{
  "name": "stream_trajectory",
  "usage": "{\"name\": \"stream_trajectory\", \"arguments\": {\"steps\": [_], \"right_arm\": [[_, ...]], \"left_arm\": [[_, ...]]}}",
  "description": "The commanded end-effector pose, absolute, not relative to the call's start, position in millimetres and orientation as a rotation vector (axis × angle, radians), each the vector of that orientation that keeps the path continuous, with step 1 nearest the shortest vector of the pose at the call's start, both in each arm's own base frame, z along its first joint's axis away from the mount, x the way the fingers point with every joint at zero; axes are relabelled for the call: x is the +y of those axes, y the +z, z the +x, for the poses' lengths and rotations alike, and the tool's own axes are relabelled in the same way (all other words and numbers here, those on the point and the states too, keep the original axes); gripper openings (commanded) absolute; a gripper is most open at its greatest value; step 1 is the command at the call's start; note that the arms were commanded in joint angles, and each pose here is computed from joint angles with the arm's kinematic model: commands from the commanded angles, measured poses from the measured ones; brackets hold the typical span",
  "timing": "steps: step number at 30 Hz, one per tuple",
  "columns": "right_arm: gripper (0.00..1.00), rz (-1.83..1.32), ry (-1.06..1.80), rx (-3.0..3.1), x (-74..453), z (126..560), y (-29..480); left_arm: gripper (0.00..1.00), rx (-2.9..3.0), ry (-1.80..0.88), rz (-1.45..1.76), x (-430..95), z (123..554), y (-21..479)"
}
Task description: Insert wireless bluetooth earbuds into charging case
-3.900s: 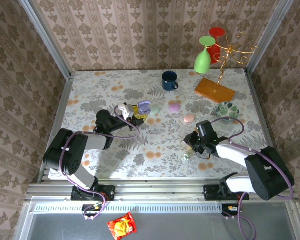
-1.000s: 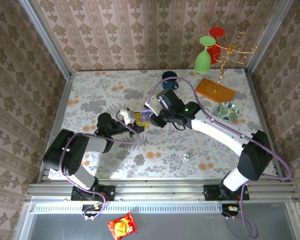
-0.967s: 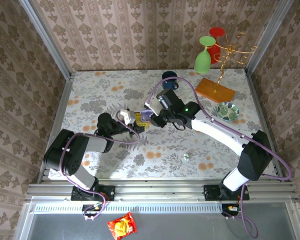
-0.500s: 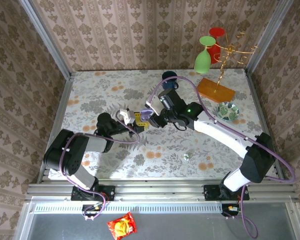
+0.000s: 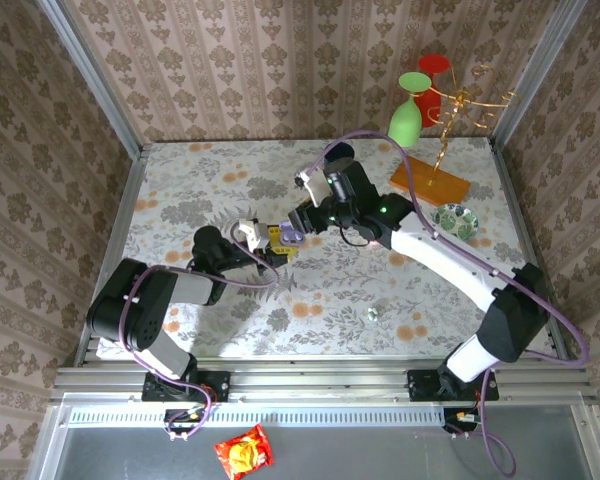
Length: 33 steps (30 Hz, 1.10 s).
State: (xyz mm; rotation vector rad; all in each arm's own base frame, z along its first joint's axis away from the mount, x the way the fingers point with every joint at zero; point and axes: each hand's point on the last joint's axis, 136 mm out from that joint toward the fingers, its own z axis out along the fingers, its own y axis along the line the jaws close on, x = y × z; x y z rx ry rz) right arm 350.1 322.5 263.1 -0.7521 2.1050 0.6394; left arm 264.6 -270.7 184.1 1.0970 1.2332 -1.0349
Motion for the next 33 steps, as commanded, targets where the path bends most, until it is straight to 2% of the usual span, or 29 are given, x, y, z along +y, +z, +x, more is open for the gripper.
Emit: {"name": "stream_trajectory", "arguments": {"steps": [1,8,18,22,25,29,33], "right_arm": [[0.39,-0.706,0.636,2.185,322,360,253],[0.36,-0.783,0.645,2.203,324,351,240],[0.36,-0.805,0.774,2.192,320,328,255],[0.47,-0.657,0.881,2.17,311,334,274],[0.58,-0.446,1.103,2.209,300,340,280],[0.62,-0.144,1.52,2.204,292,347,282],[0.65,-0.124,1.649,2.207,296,340,279]], "left_arm": [[0.33,1.175,-1.014,1.117,-267,260,194],[0.33,1.217,-1.026,1.053,-265,269,200],[0.33,1.222,-1.035,1.009,-265,276,213],[0.33,1.233,-1.02,0.955,-264,283,222],[0.32,1.232,-1.007,0.92,-264,286,230],[0.32,1.213,-0.981,0.898,-266,289,240],[0.32,1.191,-0.969,0.892,-270,291,248]]}}
